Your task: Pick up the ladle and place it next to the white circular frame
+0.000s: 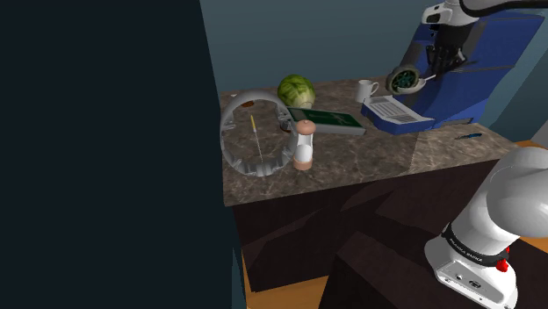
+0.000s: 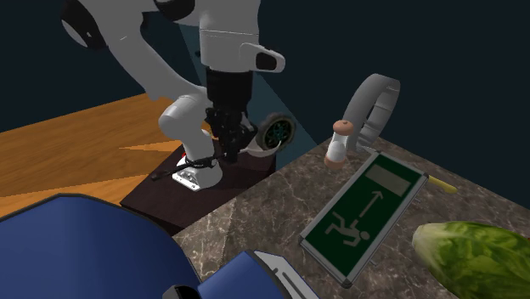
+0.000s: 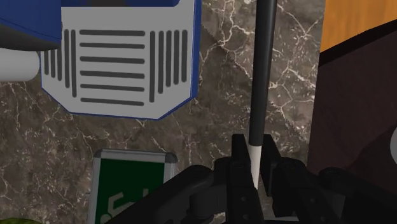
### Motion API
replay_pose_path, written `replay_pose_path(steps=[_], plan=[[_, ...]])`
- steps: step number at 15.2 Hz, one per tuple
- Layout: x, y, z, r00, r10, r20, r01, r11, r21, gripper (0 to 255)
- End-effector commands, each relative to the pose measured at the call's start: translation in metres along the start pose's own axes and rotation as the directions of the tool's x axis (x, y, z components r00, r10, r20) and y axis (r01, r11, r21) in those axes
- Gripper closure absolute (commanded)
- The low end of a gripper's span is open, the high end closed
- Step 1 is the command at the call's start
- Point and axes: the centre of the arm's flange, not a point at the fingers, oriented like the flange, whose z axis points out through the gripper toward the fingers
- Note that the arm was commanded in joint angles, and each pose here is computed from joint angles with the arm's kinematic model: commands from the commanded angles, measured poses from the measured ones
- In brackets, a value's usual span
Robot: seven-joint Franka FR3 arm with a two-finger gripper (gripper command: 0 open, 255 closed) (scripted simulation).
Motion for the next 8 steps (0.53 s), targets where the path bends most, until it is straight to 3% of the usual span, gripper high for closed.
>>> replay_pose_path(steps=[1,8], plan=[[-0.002,0.0,-0.011,1.0,0.0,0.0,0.0,1.0,0.0,255],[-0.01,0.004,-0.047,1.0,0.0,0.0,0.0,1.0,0.0,255]])
